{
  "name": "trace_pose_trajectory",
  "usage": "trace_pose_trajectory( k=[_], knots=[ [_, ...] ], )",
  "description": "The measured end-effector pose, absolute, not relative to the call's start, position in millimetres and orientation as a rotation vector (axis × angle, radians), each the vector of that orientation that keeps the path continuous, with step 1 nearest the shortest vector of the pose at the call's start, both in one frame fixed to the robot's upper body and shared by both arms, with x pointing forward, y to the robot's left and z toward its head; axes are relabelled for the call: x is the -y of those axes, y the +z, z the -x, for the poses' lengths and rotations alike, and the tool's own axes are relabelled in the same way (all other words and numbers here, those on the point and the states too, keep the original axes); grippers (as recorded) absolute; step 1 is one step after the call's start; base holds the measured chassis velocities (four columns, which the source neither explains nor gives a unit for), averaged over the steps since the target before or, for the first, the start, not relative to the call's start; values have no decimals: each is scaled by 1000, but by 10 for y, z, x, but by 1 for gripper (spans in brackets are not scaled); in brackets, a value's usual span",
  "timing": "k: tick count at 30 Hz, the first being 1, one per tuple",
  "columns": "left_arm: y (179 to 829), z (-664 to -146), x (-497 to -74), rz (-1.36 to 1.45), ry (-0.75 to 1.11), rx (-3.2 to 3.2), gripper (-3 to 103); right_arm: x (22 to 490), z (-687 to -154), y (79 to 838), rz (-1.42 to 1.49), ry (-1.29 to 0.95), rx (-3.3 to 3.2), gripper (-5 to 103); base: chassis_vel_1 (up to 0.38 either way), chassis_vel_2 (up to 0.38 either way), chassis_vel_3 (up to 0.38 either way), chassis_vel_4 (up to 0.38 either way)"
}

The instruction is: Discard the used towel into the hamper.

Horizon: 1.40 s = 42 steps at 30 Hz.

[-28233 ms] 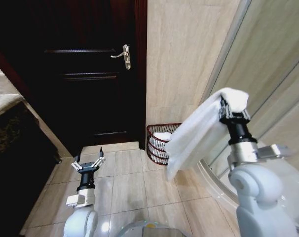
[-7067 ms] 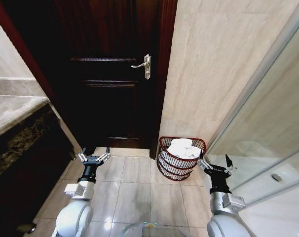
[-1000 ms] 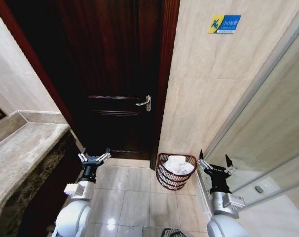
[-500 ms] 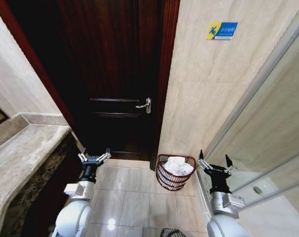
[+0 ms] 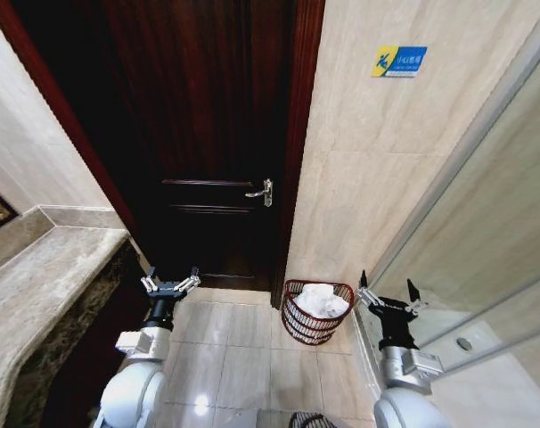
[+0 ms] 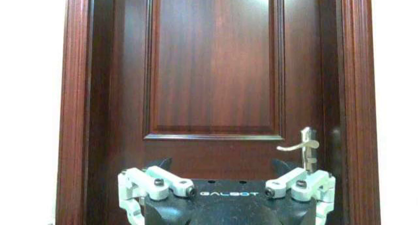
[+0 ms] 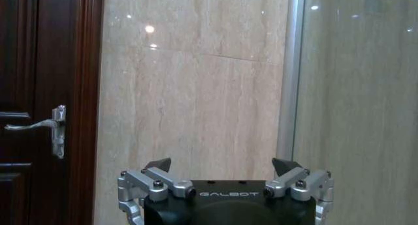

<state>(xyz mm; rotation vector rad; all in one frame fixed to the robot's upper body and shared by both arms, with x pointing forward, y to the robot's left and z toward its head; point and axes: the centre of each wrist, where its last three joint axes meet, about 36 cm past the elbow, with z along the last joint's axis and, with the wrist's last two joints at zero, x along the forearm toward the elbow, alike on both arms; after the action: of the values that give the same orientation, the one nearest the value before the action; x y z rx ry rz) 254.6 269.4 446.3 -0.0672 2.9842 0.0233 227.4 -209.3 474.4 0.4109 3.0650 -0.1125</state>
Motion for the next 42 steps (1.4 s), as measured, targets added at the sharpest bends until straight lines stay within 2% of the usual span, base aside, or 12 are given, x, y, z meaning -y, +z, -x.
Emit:
trace_pose_trajectory(
  k=[42],
  knots=[
    [4463,-2546,-2694,67,23,-2984,100,2093,-2274,4744,-411,-112,-3065,100,114,-116,-112,113]
  ],
)
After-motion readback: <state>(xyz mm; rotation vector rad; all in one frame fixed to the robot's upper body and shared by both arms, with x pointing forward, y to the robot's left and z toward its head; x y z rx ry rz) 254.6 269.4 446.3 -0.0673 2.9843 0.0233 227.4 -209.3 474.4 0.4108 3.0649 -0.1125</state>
